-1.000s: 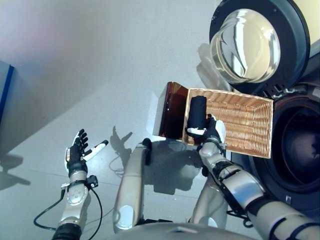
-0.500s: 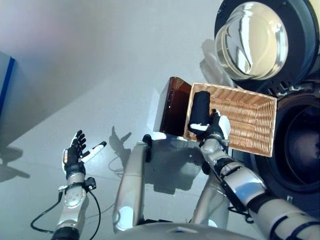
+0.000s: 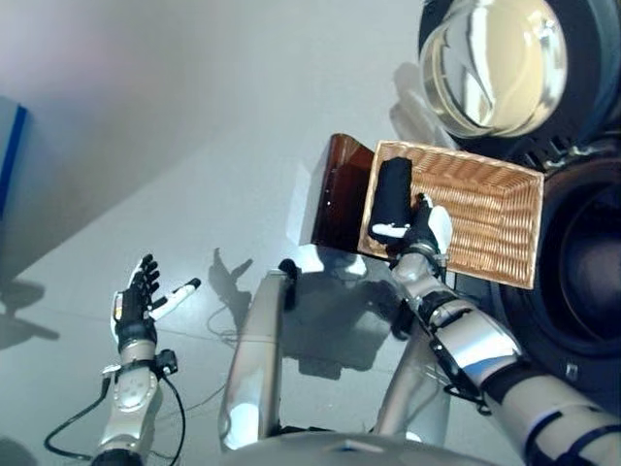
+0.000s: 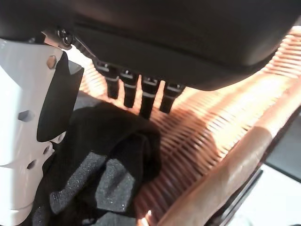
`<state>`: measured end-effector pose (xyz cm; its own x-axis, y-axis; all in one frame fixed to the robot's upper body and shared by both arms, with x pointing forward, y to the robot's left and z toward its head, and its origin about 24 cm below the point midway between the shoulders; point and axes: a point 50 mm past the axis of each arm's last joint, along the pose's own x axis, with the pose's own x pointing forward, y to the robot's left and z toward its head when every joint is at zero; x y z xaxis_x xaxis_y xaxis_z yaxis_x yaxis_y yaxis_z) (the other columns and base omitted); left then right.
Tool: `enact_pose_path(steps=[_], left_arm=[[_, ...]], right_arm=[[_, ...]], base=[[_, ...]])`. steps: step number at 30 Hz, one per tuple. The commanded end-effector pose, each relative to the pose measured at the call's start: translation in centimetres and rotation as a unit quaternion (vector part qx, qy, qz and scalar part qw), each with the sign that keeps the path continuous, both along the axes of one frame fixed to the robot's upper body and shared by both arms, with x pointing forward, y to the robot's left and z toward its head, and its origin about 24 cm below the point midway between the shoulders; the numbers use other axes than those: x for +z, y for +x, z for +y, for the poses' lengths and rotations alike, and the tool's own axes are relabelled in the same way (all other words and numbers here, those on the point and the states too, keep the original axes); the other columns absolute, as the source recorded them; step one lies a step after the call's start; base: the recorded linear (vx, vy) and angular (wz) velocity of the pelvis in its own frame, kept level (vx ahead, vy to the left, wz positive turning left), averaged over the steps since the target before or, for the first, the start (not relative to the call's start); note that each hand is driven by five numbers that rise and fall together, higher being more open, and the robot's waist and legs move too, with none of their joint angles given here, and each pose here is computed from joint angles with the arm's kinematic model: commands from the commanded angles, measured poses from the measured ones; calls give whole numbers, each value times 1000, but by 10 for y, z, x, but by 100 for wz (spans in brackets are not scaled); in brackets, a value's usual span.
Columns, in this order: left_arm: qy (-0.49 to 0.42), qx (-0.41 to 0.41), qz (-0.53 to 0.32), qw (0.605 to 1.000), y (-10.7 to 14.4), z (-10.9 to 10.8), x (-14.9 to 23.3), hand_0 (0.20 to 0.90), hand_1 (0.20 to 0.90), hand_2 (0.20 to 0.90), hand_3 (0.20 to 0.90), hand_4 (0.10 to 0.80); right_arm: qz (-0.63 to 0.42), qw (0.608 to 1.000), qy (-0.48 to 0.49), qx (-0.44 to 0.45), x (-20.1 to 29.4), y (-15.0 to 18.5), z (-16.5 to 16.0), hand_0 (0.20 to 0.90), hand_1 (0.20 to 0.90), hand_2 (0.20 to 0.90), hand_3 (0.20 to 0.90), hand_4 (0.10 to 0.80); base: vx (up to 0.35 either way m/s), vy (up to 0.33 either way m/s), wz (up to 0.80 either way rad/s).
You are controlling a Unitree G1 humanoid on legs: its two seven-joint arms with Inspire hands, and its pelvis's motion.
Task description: Pick up the clothes and place them into the washing machine
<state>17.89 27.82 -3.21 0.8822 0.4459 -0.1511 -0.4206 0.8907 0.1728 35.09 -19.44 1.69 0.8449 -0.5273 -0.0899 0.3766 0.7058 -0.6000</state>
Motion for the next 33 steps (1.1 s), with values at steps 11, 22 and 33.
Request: enact_pose_path(steps=[11, 22, 33], left_arm=[[58, 32, -53, 996, -1, 30, 28, 900, 900, 900, 900, 800], [59, 30, -53, 996, -1, 31, 28, 900, 900, 900, 900, 800], [53, 31, -48, 997, 1, 30, 25, 900, 900, 900, 900, 800]], right_arm=[[-51, 997, -15, 63, 30, 20, 17, 200, 200, 200, 200, 300], [-48, 997, -17, 59, 29, 19, 12, 200, 200, 200, 200, 300], [-96, 991, 80, 39, 35, 20, 8, 200, 200, 200, 200, 300]], base=[[1, -1, 2], [0, 0, 0], [7, -3, 0]])
